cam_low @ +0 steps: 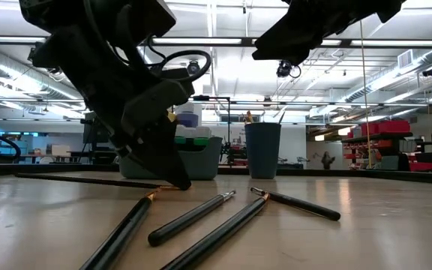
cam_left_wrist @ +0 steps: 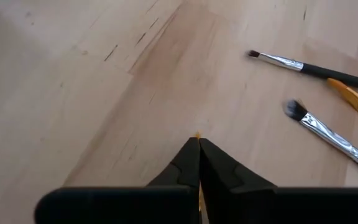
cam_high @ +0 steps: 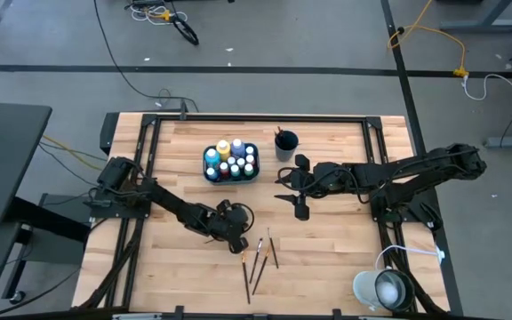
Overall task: Pick & Place Paint Supplies
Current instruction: Put the gold paint brush into the blue cup
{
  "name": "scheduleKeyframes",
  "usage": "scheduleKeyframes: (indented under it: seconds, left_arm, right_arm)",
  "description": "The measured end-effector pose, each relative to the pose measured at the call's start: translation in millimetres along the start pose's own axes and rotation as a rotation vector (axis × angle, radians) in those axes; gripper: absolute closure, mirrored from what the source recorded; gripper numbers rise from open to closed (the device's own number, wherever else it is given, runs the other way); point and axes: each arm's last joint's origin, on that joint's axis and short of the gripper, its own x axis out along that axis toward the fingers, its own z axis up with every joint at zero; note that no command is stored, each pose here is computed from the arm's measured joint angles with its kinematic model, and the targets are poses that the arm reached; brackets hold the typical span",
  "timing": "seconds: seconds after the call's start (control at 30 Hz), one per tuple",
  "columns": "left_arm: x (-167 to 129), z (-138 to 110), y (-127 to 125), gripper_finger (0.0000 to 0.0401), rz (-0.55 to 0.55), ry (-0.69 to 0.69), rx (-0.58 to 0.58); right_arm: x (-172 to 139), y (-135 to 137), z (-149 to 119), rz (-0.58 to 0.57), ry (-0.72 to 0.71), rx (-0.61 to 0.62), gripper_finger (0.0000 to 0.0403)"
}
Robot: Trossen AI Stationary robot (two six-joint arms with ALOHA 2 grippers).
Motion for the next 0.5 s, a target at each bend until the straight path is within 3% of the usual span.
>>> scheduleKeyframes:
  seconds: [0.5]
  left_arm:
    - [-51.0,41.8,-1.5,0.0399,0.009,-0.250,-0.016]
  right_arm:
    - [0.0,0.0,-1.4,-0.001,0.015,0.046,0.0193]
